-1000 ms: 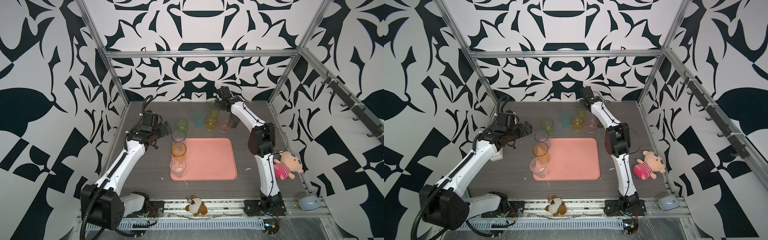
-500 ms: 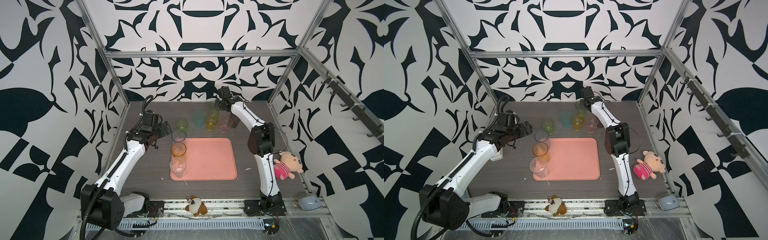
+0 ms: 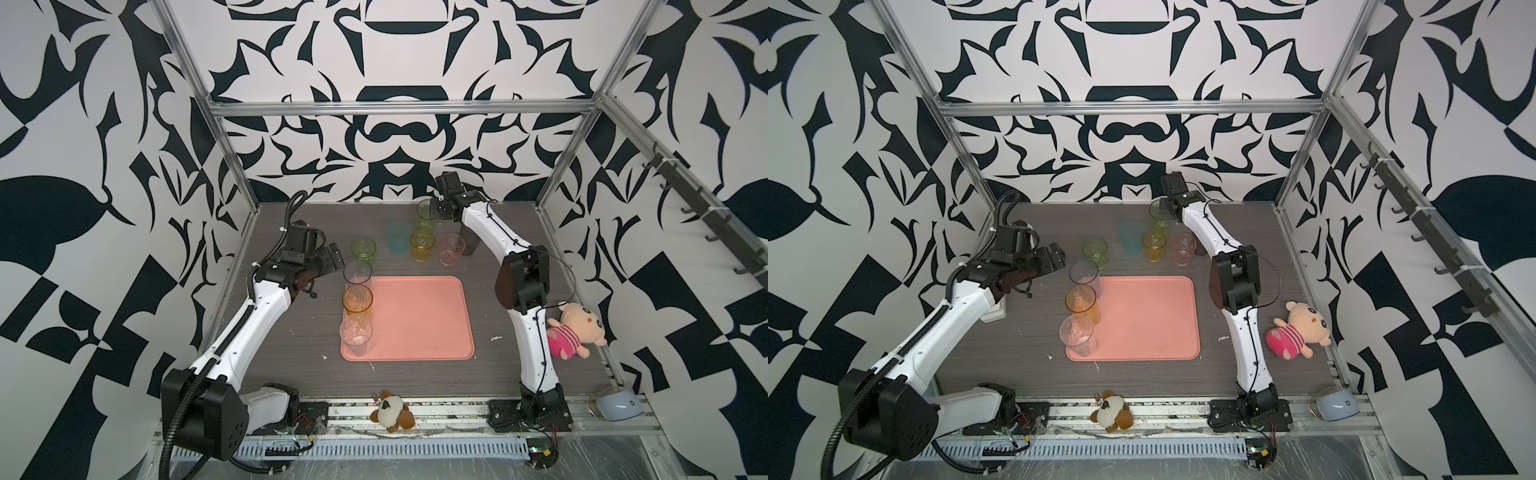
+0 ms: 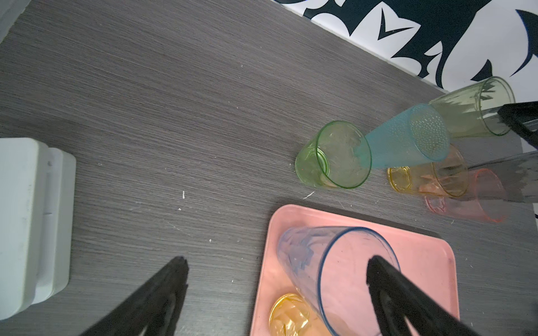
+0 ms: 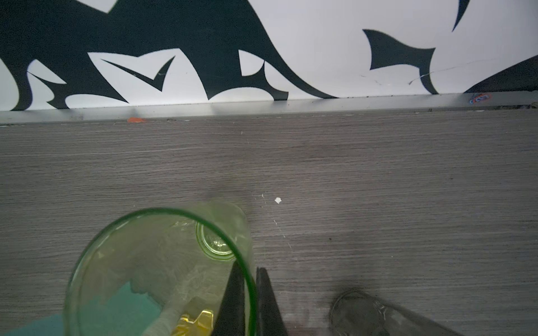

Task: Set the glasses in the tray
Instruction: 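Close the right gripper on the green glass rim and lift it, then carry the green glass nearer the robot over the tray, then lower the green glass onto the tray and open the right gripper, then raise the right gripper and move it back toward the remaining glasses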

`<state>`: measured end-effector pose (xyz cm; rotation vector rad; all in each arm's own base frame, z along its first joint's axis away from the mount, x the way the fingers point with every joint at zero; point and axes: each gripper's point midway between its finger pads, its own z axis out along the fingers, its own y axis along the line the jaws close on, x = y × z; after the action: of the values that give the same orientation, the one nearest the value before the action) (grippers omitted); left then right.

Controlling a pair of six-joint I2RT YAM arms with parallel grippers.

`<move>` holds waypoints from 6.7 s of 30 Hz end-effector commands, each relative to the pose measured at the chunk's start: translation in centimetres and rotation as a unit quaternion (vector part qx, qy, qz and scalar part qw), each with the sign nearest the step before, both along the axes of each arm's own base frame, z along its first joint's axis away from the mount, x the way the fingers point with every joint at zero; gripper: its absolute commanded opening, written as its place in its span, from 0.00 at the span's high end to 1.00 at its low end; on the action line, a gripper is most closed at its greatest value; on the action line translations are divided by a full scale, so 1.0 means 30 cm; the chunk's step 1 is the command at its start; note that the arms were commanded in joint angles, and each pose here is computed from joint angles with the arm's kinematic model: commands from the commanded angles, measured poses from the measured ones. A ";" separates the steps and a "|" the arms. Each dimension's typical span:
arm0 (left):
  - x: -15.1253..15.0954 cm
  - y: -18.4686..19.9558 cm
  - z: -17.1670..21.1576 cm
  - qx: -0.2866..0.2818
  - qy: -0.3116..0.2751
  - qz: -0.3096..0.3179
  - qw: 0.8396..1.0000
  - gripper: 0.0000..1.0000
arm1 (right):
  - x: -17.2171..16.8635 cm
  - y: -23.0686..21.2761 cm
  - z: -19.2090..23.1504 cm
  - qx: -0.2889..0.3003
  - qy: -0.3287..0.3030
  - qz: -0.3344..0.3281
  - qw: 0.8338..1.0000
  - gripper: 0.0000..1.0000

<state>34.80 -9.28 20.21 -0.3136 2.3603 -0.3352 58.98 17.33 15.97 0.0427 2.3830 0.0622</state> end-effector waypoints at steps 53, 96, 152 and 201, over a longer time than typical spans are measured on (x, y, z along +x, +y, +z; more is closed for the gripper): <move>-0.070 -0.017 0.171 -0.039 -0.051 0.001 0.998 0.01 | -0.775 0.174 0.555 0.010 -0.004 0.089 0.996 1.00; -0.048 -0.053 0.087 -0.043 -0.024 -0.005 0.999 0.01 | -0.750 0.285 0.002 0.007 0.103 0.068 0.992 1.00; -0.082 -0.051 0.208 -0.045 -0.058 -0.018 0.997 0.00 | -0.591 0.207 0.476 -0.035 -0.094 0.070 0.992 0.46; -0.076 -0.003 0.179 0.006 -0.072 -0.010 0.997 0.01 | -0.134 0.338 0.121 0.007 -0.002 0.081 0.997 0.46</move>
<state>32.61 -9.25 26.31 -0.2524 2.2090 -0.3400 54.68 27.21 17.10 -0.1686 2.4203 0.1070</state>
